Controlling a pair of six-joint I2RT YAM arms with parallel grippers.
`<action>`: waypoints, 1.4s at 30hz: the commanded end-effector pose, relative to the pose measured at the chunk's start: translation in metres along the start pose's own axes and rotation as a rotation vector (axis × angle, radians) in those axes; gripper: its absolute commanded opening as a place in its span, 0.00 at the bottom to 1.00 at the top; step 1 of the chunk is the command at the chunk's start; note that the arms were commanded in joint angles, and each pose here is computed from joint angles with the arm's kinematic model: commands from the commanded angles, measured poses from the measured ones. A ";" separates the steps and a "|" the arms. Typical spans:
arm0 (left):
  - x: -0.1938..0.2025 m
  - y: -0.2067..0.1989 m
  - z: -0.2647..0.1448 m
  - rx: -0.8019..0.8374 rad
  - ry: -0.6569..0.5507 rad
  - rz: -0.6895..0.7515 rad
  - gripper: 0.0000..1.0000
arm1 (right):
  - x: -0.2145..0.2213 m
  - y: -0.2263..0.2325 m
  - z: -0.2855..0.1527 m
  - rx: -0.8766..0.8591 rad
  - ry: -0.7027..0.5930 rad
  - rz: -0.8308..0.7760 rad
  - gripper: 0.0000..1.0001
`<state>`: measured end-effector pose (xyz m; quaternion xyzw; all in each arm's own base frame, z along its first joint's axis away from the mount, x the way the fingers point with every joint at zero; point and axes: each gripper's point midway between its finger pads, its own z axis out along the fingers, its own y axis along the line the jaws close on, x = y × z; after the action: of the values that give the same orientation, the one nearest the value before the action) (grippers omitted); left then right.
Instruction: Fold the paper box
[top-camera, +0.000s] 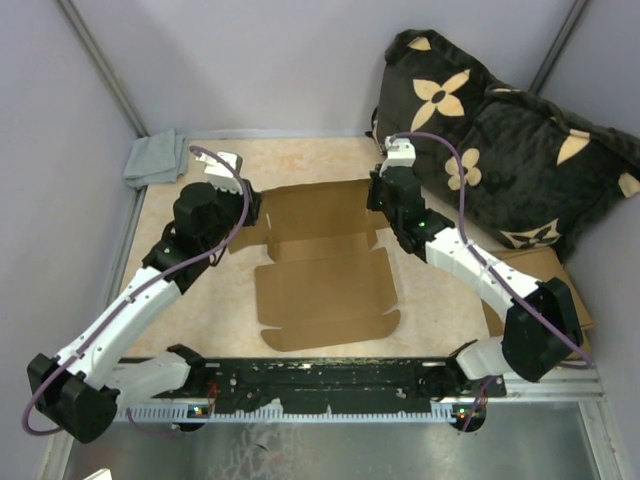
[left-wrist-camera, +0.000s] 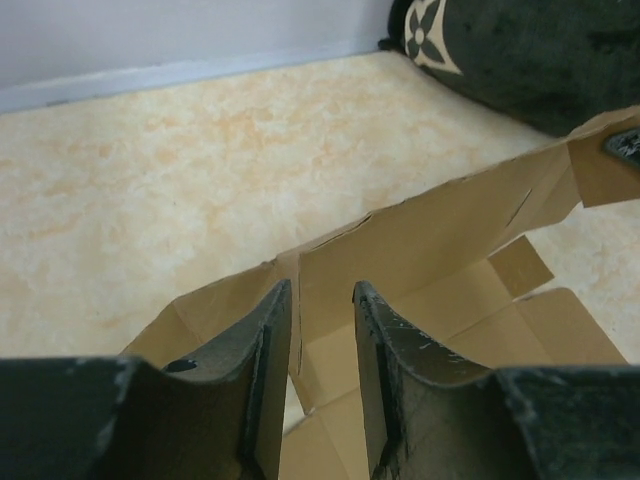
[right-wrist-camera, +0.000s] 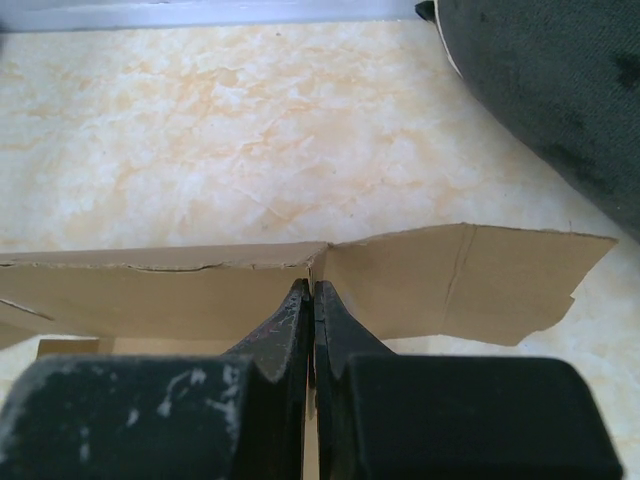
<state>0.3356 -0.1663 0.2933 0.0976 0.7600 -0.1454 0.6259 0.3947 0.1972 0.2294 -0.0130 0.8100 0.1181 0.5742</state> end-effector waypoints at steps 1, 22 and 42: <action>0.026 0.000 0.000 -0.013 0.104 -0.021 0.38 | -0.038 0.009 -0.014 -0.039 -0.140 0.100 0.00; 0.073 0.015 0.015 -0.126 0.265 -0.039 0.28 | -0.031 0.015 -0.022 -0.087 -0.094 0.087 0.00; 0.100 0.024 0.013 -0.177 0.148 -0.178 0.00 | 0.006 -0.030 -0.057 0.053 0.138 0.030 0.74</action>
<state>0.3356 -0.1506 0.1894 0.0149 0.8321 -0.1096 0.5435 0.3489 0.1773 0.2193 -0.0133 0.8536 0.1181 0.5072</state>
